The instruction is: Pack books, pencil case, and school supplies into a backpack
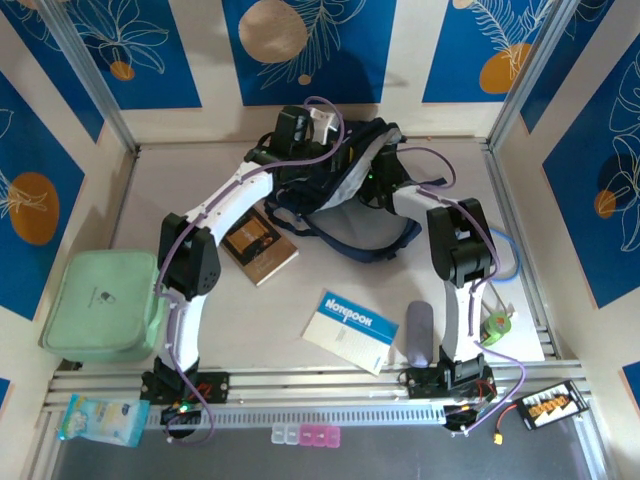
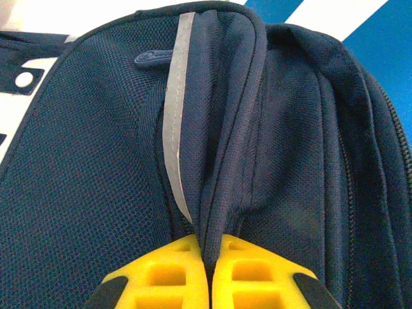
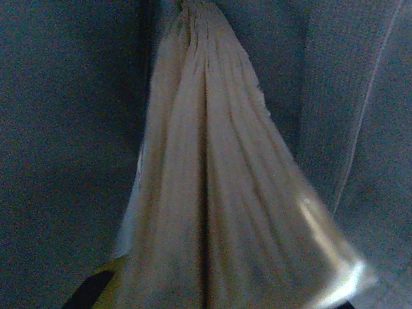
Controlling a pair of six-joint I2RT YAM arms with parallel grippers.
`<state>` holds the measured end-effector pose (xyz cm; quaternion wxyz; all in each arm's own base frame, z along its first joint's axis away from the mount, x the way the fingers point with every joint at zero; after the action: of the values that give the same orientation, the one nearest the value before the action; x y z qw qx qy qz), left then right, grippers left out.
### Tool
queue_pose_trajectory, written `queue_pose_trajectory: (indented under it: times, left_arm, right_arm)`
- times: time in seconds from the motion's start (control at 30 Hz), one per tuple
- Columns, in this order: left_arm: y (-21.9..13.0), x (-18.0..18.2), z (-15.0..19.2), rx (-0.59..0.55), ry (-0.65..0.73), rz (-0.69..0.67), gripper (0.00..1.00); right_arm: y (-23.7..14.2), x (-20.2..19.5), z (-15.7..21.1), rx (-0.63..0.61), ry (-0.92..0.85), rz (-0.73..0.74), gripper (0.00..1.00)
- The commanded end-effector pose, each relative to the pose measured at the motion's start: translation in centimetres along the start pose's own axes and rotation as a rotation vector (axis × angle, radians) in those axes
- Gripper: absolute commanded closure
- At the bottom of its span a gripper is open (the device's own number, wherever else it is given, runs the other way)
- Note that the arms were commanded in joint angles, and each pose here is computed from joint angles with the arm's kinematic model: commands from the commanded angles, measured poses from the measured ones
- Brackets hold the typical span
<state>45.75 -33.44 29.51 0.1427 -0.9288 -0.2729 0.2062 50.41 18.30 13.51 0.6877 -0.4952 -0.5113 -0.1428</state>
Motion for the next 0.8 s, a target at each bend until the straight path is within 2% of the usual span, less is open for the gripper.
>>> queue_pose_trajectory:
  times: [0.0, 0.23, 0.33, 0.5, 0.77]
  left_arm:
    - [-2.1, -1.6, -5.3, -0.183, 0.088, 0.065, 1.0]
    - [-2.5, -1.1, -5.0, -0.176, 0.082, 0.039, 1.0]
    - [-2.7, -0.6, -4.9, -0.181, 0.067, 0.028, 1.0]
    - [-2.3, 0.0, -4.7, -0.183, 0.047, 0.008, 1.0]
    - [-0.5, 1.0, -1.9, -0.104, 0.044, 0.017, 1.0]
  right_arm:
    - [0.9, 1.1, -0.4, -0.011, 0.057, 0.0, 0.8]
    - [-0.9, 0.8, -0.9, 0.015, 0.158, 0.139, 0.24]
    - [-2.3, 0.7, -0.8, 0.063, 0.214, 0.116, 0.24]
    - [-5.6, 0.3, -0.4, 0.085, 0.304, 0.139, 0.34]
    - [-12.1, -0.4, 1.0, 0.086, 0.326, 0.13, 0.34]
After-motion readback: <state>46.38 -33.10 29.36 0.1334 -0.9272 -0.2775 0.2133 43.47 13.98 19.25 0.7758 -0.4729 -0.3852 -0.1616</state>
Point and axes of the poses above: each hand's point on the last joint's axis, 136 mm out from that joint toward the fingers, its own y axis out along the fingers, its own x axis along the line the jaws close on, z = x × y, the point moved 6 cm from there along -y, back along the fingers, and after that the axes turned 14 degrees about y, right-handed, at the moved point
